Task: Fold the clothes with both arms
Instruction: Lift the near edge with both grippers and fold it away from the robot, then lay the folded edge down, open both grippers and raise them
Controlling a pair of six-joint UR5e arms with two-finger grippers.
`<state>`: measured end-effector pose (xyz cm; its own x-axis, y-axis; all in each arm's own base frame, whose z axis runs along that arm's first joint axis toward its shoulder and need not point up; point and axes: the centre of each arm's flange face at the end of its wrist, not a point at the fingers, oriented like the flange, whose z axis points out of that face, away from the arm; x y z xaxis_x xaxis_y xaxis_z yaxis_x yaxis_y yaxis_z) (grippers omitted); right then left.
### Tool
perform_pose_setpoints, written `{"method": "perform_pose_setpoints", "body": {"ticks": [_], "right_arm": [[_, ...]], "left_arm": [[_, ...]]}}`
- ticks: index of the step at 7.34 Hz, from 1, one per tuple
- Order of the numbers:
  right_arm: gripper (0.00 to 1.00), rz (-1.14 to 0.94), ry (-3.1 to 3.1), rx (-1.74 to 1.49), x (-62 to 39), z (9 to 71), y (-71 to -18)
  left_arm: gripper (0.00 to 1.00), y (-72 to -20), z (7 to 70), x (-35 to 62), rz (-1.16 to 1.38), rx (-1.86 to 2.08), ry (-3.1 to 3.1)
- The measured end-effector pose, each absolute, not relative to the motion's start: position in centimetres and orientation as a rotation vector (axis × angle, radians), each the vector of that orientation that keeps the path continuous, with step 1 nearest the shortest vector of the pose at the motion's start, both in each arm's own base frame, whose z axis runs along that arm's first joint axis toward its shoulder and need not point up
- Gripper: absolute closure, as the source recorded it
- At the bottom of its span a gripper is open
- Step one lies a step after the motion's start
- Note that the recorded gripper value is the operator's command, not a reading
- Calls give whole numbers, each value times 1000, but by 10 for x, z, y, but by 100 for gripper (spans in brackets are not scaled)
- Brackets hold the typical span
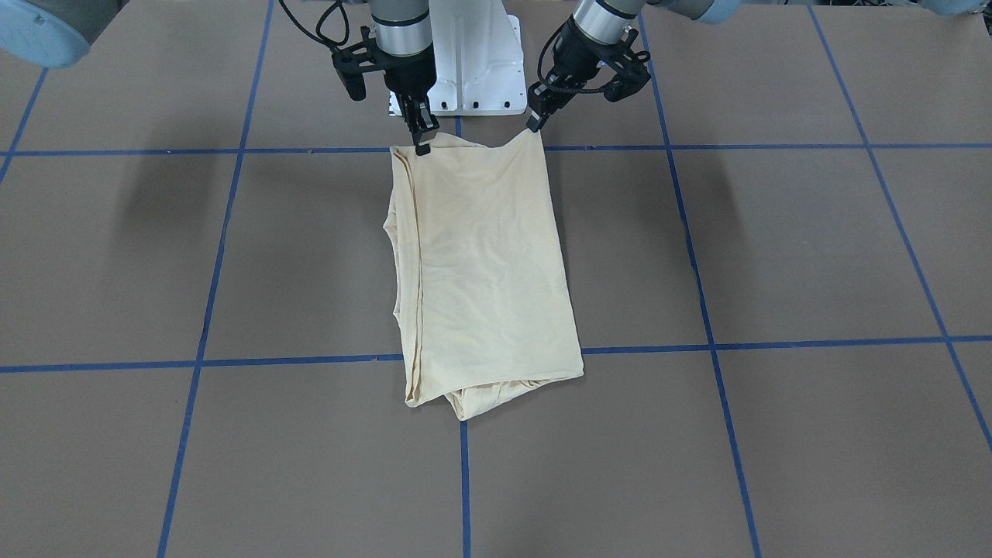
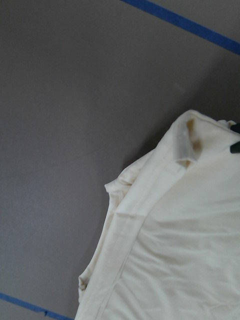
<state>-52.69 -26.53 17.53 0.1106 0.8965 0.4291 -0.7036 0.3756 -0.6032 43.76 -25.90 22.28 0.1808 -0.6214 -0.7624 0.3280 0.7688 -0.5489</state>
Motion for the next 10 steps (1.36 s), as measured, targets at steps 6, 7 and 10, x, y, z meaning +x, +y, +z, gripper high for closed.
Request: {"method": "perform_pose_setpoints", "body": {"ticks": [6, 7, 10], "right_arm": [[100, 1182, -803, -143, -559, 137, -493], [100, 1162, -785, -125, -566, 143, -520], [100, 1137, -756, -91, -587, 169, -570]], "left_arm": [[100, -459, 230, 440, -752, -5, 1224], [100, -488, 243, 444, -761, 28, 1217], [100, -541, 275, 459, -787, 68, 1217]]}}
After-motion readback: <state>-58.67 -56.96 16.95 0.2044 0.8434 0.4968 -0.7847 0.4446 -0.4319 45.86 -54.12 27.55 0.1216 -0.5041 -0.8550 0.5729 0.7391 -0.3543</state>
